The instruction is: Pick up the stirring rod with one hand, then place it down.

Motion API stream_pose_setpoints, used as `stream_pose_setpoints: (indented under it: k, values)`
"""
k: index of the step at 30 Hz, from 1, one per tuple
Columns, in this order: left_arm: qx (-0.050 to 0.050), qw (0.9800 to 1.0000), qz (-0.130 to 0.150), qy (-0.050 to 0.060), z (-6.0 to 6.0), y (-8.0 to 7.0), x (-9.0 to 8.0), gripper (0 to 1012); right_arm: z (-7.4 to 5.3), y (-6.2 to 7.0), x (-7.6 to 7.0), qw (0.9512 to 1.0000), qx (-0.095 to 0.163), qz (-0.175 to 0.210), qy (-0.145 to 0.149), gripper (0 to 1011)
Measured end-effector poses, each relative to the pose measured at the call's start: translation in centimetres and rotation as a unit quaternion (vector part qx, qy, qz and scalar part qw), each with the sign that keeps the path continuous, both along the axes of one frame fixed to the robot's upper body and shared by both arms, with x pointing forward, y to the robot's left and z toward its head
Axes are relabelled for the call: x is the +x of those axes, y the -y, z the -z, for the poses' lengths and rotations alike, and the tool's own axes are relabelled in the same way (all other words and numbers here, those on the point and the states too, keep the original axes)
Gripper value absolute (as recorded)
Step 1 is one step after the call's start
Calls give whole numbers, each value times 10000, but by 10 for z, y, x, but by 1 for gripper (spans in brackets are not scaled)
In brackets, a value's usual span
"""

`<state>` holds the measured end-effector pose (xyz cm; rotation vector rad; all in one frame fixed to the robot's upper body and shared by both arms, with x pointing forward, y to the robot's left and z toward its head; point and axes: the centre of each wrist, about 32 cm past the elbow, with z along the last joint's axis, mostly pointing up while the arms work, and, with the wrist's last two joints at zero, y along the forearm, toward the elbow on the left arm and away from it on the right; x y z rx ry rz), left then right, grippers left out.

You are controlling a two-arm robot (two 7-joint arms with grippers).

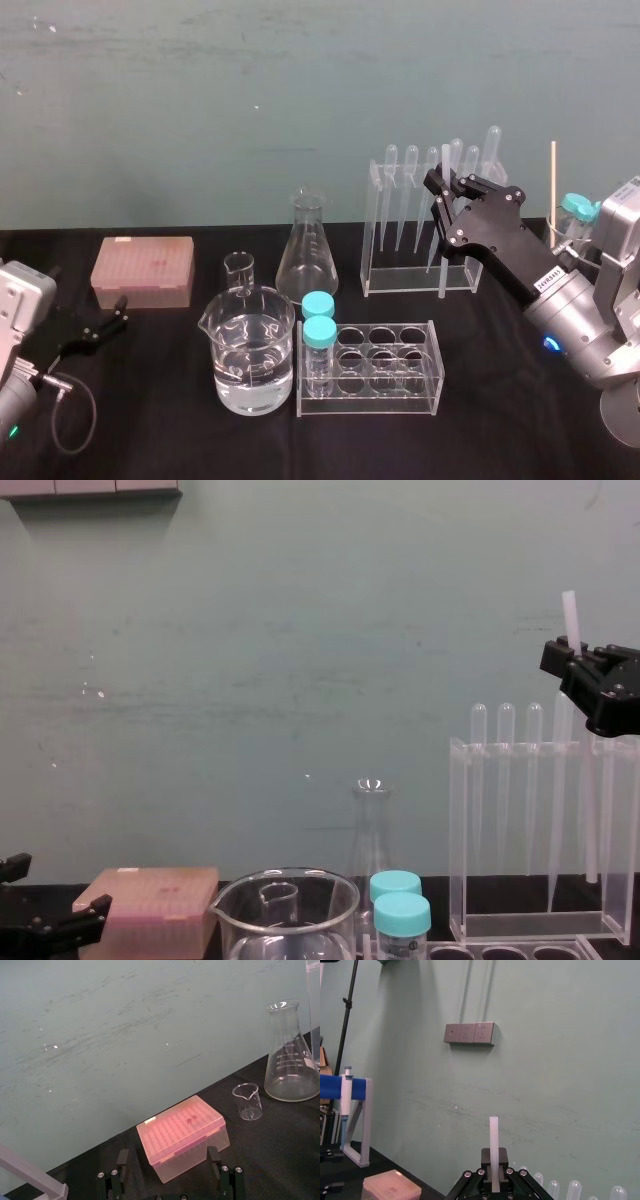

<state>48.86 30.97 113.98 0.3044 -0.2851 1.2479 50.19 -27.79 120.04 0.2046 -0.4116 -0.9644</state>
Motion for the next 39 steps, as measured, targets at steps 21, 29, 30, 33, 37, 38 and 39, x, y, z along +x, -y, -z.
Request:
stream_pose_setpoints:
  k: [21,29,30,33,37,38,39]
  values:
    - [0,10000,0,0,0,0,0,1000,0,0,0,10000,0,1,-1,71]
    - [0,10000,0,0,0,0,0,1000,0,0,0,10000,0,1,-1,70]
    - [0,10000,0,0,0,0,0,1000,0,0,0,10000,0,1,-1,70]
    - [0,10000,0,0,0,0,0,1000,0,0,0,10000,0,1,-1,70]
    - [0,10000,-1,0,0,0,0,1000,0,0,0,10000,0,1,-1,70]
    - [0,10000,0,0,0,0,0,1000,0,0,0,10000,0,1,-1,71]
    - [0,10000,0,-1,0,0,0,1000,0,0,0,10000,0,1,-1,71]
